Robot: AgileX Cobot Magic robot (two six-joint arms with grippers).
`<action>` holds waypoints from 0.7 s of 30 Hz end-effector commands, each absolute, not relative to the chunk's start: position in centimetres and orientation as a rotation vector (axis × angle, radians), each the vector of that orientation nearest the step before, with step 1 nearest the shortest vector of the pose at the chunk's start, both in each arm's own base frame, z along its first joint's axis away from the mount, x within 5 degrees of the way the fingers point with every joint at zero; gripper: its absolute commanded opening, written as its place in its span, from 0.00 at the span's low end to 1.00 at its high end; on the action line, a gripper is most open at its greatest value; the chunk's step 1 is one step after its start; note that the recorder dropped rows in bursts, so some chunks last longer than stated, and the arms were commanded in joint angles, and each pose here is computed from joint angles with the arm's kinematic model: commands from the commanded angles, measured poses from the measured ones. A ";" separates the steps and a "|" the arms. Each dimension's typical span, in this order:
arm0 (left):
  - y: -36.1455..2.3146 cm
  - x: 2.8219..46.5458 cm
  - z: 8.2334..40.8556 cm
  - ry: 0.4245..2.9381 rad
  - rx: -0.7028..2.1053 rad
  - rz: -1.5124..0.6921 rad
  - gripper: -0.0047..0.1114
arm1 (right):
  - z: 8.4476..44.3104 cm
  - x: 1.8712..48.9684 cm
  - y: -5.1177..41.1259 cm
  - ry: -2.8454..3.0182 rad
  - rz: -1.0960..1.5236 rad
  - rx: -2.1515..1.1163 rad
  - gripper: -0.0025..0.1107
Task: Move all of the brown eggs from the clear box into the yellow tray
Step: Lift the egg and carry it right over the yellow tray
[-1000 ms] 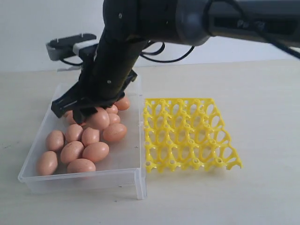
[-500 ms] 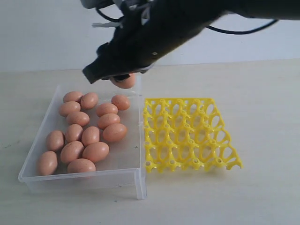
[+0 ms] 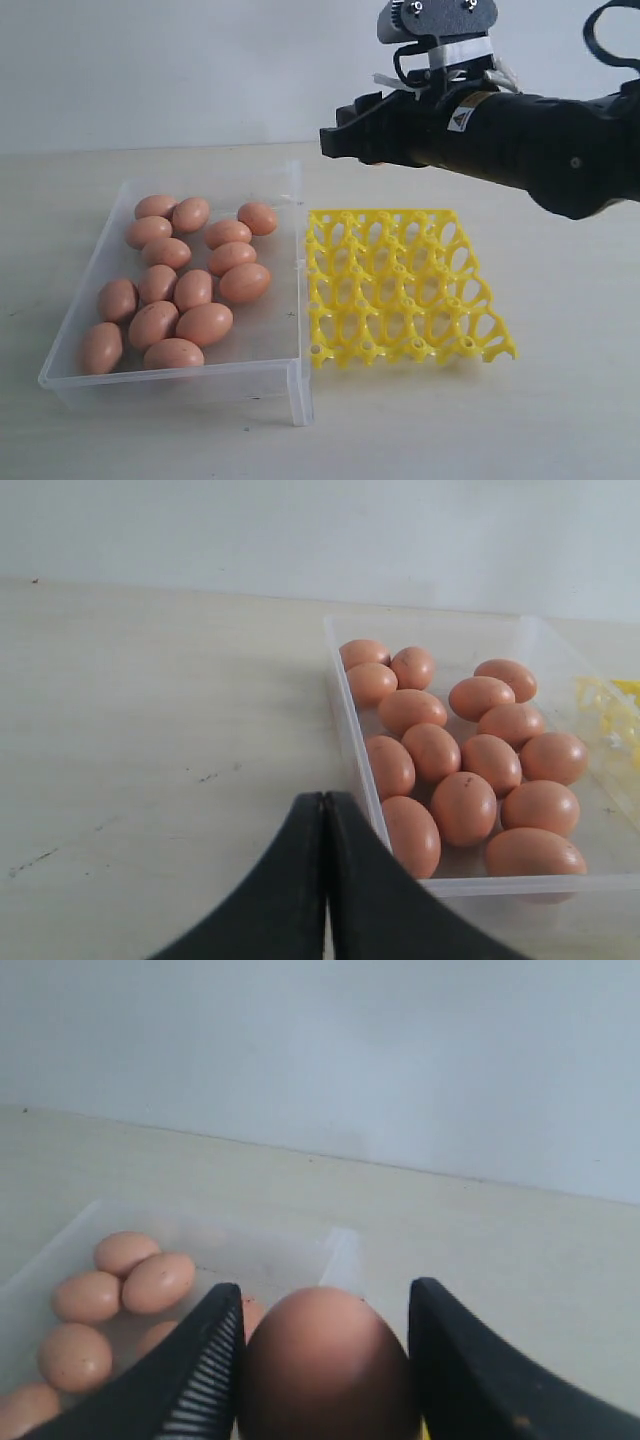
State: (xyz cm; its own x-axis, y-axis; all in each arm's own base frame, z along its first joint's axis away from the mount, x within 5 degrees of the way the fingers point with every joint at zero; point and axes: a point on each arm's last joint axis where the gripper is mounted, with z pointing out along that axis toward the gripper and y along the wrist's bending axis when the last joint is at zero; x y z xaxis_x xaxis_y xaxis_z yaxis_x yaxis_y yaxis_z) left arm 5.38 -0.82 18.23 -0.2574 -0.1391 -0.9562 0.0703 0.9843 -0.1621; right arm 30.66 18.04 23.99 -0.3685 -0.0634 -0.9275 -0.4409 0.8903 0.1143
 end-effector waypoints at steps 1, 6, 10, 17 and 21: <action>-0.8 5.4 18.5 1.800 -0.055 -0.203 0.04 | 22.2 33.4 18.5 1.956 0.453 -0.290 0.02; -0.8 5.4 18.5 1.800 -0.055 -0.203 0.04 | 20.6 35.3 19.7 2.010 0.439 -0.304 0.02; -0.8 5.4 18.5 1.800 -0.055 -0.203 0.04 | 19.3 36.5 20.3 2.031 0.433 -0.308 0.02; -0.8 5.4 18.5 1.800 -0.055 -0.203 0.04 | 16.9 37.2 20.7 2.046 0.419 -0.330 0.02; -0.8 5.4 18.5 1.800 -0.055 -0.203 0.04 | 16.2 37.4 20.9 2.027 0.412 -0.360 0.04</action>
State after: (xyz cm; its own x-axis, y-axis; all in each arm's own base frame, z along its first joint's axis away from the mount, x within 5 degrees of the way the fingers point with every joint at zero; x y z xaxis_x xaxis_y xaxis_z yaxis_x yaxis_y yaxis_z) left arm 5.38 -0.82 18.23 -0.2574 -0.1391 -0.9562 0.0703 0.9843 -0.1621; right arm 37.01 20.85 16.08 -0.5006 -0.0743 -0.8625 -0.3997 0.9036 0.1541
